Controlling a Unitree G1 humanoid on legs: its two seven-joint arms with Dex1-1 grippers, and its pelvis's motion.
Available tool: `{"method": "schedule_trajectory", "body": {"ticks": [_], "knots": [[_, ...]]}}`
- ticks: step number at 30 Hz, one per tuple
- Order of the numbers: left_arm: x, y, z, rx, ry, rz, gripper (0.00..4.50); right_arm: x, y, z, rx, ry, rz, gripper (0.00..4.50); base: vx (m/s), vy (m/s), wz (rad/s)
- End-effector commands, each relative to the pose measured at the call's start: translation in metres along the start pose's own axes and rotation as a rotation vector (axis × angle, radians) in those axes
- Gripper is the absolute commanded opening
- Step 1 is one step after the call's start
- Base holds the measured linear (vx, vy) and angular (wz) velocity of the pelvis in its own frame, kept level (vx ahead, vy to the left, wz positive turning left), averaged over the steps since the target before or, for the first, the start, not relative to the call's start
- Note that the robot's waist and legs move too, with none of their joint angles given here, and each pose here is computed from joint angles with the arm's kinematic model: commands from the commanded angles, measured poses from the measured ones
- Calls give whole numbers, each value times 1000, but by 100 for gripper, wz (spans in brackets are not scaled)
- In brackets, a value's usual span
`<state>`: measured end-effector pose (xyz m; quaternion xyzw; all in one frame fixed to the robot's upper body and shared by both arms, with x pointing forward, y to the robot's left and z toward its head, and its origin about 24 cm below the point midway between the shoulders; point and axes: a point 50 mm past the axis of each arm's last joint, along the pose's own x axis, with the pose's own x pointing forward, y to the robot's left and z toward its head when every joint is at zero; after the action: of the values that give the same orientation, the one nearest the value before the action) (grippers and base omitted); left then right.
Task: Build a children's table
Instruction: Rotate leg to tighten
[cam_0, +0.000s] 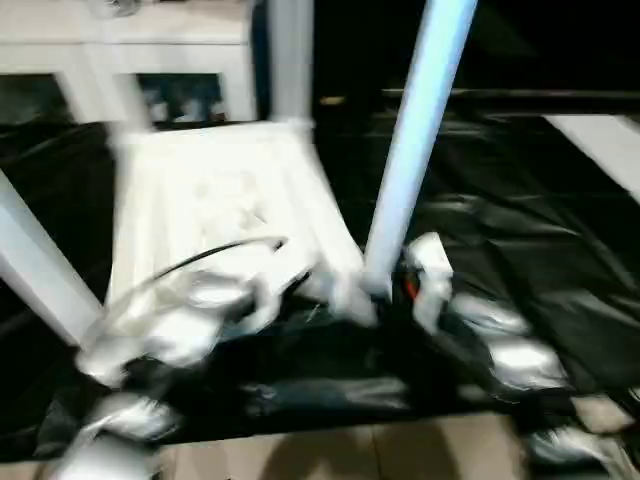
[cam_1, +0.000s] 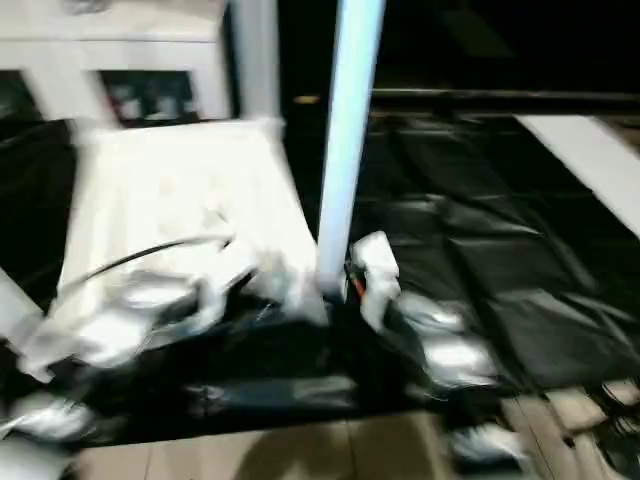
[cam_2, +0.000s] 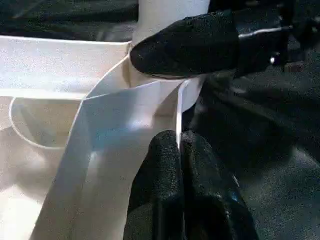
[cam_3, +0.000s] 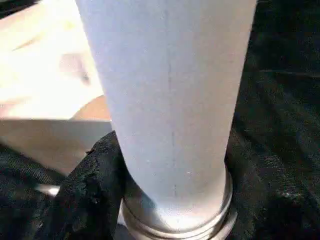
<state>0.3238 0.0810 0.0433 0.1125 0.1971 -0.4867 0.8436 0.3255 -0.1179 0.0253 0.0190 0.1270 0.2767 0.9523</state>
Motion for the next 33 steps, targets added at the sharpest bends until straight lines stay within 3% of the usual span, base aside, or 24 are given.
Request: {"method": "schedule_trajectory", "body": {"ticks": [1,4,5,7,11,22,28,33], "knots": [[23,-19,30,20,-118,-46,0,19,44,-11,3,40,137,257,0,0,0],[27,-26,32,36,-128,-89,0,21,52,-7,-15,0,194,257,0,0,0],[26,-27,31,37,-130,-100,0,21,51,-6,1,-10,207,311,0,0,0],[24,-27,30,44,-131,-118,0,19,49,-4,23,-21,229,324,0,0,0],[11,-24,22,75,-112,-193,0,5,31,3,-14,-18,339,370,0,0,0],[-40,-17,-1,138,21,-473,0,-48,-13,20,-180,140,750,370,0,0,0],[-53,-9,-7,148,70,-492,0,-57,-18,27,-192,184,825,370,0,0,0],[-57,-7,-7,149,79,-499,0,-56,-13,29,-169,176,866,317,0,0,0]]}}
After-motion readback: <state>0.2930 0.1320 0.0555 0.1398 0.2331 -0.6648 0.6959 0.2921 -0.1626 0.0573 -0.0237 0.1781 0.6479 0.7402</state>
